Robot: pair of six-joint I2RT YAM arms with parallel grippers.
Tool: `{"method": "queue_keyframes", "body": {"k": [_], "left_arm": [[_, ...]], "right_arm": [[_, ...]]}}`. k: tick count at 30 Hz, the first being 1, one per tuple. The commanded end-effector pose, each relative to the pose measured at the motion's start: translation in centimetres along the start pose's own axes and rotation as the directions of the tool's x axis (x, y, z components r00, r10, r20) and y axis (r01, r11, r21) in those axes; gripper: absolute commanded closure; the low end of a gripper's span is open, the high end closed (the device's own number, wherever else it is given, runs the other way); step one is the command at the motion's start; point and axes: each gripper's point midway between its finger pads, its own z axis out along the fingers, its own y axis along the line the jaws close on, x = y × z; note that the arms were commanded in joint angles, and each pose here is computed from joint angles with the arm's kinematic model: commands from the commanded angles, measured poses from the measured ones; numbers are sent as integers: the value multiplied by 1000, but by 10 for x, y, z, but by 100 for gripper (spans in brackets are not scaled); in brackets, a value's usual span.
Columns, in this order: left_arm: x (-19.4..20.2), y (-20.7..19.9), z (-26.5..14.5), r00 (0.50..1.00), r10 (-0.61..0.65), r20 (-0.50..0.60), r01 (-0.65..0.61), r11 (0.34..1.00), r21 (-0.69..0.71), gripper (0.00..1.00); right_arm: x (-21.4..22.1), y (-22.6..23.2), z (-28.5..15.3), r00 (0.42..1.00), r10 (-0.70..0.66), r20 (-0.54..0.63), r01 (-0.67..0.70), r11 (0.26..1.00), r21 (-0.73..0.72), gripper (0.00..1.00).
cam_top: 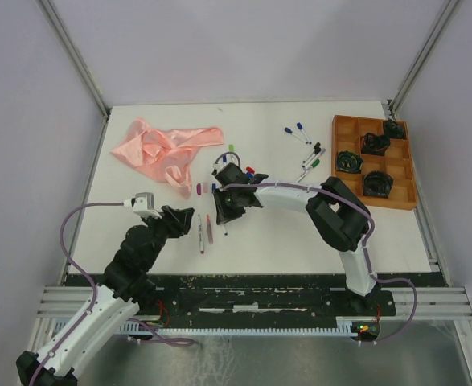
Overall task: Open the pen caps
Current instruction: Place the pen at the center of the board, then pick up the pen from the center of the board.
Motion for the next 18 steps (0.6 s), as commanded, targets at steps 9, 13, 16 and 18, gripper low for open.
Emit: {"method": "queue_keyframes", "body": {"k": [9,13,16,18], "left_arm": [[-12,-28,-3,994,-106,15,104,988,114,31],[-17,-35,1,992,-125,17,121,984,131,29],[-19,-41,10,993,-120,-7,119,985,126,29],[-17,-46,19,994,-100,-41,104,988,116,29]], "right_arm": [[-38,33,-78,974,-167,154,195,962,-190,66],[-45,29,-123,938,-272,213,327,897,-298,67],[-43,29,-166,912,-309,270,403,794,-454,67],[-41,25,-194,896,-313,316,438,739,-512,67]]}}
